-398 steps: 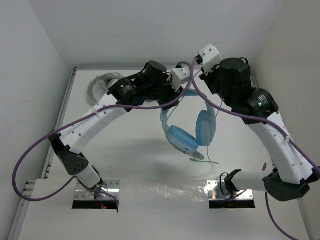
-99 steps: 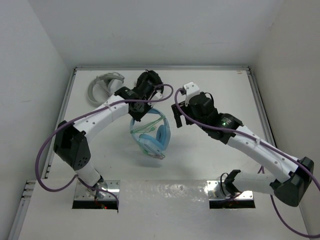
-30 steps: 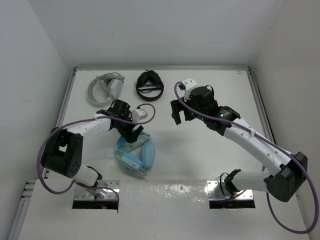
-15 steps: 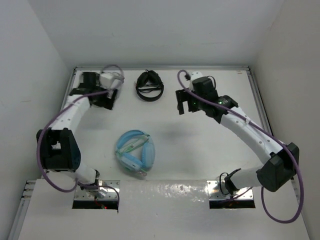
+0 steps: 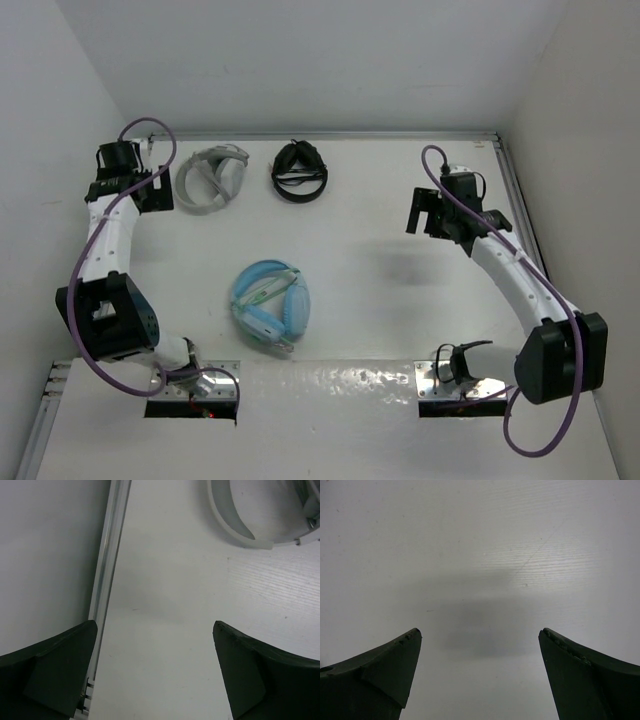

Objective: Wrap the headphones

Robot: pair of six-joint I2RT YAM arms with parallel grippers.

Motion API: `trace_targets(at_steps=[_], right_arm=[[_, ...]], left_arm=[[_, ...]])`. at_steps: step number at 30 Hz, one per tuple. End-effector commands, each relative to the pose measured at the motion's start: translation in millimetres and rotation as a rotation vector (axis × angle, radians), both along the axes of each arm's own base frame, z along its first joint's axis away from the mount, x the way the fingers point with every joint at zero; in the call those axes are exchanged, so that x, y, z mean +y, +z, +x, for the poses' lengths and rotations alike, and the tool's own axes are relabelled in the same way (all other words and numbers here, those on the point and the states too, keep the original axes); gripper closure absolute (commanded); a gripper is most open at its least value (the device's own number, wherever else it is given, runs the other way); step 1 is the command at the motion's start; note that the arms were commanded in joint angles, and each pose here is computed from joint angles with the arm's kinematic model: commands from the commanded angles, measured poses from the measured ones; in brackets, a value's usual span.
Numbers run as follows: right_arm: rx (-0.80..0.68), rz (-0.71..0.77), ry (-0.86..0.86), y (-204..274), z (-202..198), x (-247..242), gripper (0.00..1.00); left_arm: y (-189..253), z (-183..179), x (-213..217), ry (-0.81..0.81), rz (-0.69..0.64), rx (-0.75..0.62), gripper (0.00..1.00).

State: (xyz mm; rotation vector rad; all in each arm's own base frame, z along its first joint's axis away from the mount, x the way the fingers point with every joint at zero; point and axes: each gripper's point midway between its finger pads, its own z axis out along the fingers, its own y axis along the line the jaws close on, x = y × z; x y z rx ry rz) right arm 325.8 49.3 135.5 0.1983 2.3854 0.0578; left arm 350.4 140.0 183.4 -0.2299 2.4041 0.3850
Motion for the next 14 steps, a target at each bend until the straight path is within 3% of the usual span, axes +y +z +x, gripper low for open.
trace_targets(at_steps=[1, 14], right_arm=[[-0.070, 0.016, -0.013, 12.0, 1.9, 0.6, 0.01], [-0.093, -0.014, 0.026, 20.2, -11.3, -3.6, 0.01]], left_arm=[[8.3, -8.2, 6.2, 0.114, -0.006, -0.041, 0.02], [9.6, -5.2, -3.0, 0.135, -0.072, -0.088, 0.03]])
